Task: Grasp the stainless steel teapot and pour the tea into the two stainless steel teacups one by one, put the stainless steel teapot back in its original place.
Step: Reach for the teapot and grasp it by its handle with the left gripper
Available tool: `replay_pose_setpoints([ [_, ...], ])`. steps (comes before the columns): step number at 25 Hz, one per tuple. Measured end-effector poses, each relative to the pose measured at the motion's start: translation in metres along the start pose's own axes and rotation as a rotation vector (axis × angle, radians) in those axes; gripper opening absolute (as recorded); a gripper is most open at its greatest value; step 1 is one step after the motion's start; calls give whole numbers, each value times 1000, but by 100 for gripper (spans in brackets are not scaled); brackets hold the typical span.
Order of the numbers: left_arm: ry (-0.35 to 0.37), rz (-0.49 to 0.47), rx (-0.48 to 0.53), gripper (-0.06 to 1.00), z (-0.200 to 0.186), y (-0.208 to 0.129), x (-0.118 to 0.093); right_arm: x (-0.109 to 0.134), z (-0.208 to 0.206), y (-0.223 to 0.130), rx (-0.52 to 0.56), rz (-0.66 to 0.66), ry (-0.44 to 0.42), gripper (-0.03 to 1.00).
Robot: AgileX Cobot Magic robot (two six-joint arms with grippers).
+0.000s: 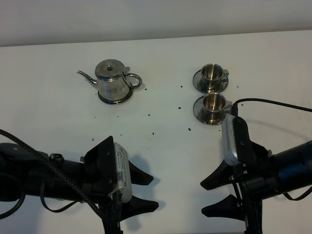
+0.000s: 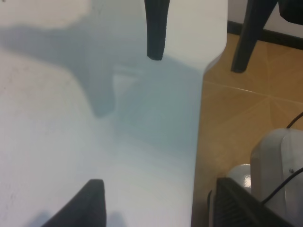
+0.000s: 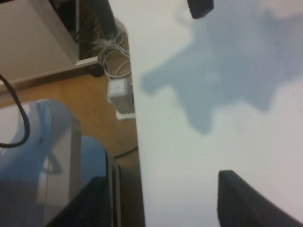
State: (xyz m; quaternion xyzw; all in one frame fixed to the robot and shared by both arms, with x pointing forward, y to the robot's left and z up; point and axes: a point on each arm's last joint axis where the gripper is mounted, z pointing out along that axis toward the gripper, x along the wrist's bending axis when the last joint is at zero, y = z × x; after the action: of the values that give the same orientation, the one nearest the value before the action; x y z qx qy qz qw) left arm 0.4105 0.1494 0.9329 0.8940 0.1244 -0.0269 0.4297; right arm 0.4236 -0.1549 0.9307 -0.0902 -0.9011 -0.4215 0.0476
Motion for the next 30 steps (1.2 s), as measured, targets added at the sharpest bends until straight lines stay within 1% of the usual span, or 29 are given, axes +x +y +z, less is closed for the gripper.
replay_pose_setpoints([
  [24, 1, -3, -1, 53, 0, 0, 0, 0, 0, 0, 0, 1, 0, 48],
  [28, 20, -42, -25, 53, 0, 2, 2, -3, 0, -1, 6, 37, -31, 48],
  [30, 50, -84, -51, 53, 0, 5, 5, -5, 0, -2, 19, 61, -58, 48],
])
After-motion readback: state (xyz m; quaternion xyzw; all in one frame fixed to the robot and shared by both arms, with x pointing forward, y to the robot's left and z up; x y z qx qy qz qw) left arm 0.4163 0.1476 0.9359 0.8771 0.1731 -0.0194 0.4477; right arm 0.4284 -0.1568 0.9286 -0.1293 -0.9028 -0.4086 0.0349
